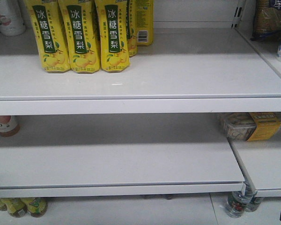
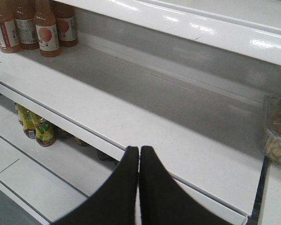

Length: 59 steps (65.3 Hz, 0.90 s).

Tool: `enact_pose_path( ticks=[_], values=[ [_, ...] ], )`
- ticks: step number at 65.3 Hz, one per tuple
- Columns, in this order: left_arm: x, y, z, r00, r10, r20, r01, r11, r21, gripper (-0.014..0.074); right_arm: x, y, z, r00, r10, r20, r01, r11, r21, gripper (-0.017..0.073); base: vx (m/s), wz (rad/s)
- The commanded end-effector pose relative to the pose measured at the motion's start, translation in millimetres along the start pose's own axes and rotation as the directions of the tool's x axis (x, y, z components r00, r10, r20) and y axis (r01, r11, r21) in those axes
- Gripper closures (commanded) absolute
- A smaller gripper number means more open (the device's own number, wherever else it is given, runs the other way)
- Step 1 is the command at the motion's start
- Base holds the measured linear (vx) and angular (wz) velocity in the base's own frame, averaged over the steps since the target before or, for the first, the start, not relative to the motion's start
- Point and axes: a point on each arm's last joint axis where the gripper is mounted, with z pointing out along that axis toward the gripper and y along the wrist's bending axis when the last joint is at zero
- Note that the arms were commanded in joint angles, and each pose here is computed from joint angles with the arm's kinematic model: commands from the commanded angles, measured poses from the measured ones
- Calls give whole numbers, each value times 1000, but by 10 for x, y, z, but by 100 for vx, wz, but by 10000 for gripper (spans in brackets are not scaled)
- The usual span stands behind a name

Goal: Place coke in basket with both arms

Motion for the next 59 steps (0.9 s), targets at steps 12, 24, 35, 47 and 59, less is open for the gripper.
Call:
enact_pose_path(
  ticks=[12,24,35,47,59],
  values=[
    [-133,-55,-28,984,77,160,-86,995,49,600,-133,-22,-24,997,-2,79,1,1000,22,564,0,0],
    [-133,-55,-28,984,77,160,-86,995,49,600,-133,-22,-24,997,-2,79,1,1000,22,564,0,0],
    [-133,-55,-28,984,77,160,-86,995,49,600,-132,-23,-24,997,-3,79,1,1000,23,564,0,0],
    [-133,-55,-28,984,77,160,-86,995,49,600,-129,-34,-24,997,-21,74,19,999,37,564,0,0],
    [-133,-55,-28,984,77,160,-86,995,49,600,-109,-105,-23,996,-72,47,66,989,131,564,0,0]
  ],
)
